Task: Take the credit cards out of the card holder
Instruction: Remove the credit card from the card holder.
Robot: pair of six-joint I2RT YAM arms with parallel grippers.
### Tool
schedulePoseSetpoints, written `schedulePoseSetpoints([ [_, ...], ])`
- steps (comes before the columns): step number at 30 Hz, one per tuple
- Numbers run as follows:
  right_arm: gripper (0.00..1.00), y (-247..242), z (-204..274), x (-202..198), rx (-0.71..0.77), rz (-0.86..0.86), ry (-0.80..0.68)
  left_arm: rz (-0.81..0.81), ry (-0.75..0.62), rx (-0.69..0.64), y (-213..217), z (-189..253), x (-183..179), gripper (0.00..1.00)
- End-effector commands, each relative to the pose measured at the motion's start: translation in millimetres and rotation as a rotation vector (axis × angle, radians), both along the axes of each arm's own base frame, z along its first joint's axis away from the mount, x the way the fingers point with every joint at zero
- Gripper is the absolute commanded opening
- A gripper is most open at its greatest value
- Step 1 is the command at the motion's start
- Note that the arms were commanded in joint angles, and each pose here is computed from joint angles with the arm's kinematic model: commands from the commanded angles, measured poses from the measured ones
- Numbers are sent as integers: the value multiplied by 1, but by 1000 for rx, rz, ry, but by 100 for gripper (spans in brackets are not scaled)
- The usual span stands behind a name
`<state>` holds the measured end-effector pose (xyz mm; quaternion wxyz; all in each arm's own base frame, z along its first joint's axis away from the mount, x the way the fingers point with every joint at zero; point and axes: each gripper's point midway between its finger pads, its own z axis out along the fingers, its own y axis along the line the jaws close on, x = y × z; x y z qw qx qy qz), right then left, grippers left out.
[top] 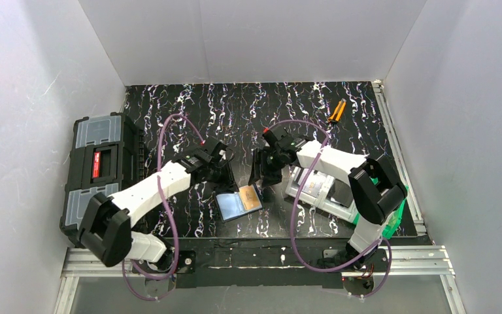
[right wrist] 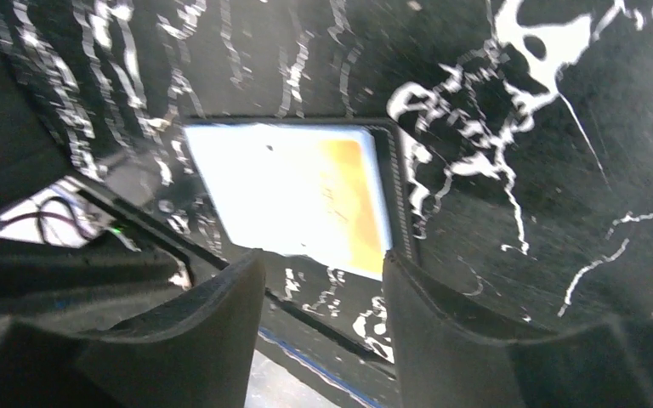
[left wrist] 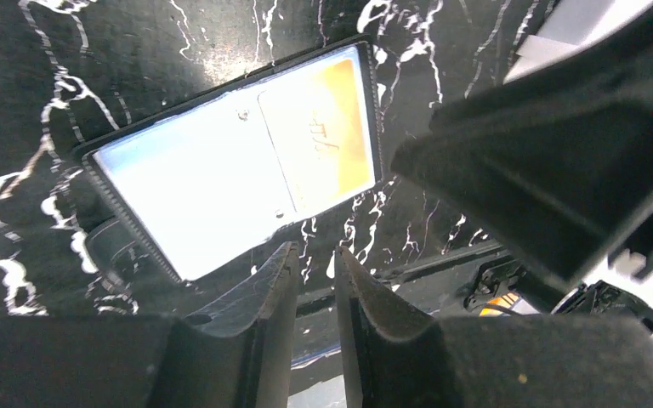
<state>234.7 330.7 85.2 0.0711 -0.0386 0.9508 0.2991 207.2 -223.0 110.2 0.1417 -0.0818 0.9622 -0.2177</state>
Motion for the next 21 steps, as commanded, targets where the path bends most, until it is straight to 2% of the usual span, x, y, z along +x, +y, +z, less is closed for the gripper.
schedulePoseSetpoints([
  [1,59,-23,-23,-21,-106,55,19,12,73,-85,-21,-22,2,22],
  [15,41,-14,-40,-38,-138,112,37,21,181,-76,-23,-73,-4,20],
  [21,37,-12,-50,-42,-161,122,54,22,204,-63,-20,-81,-7,20],
])
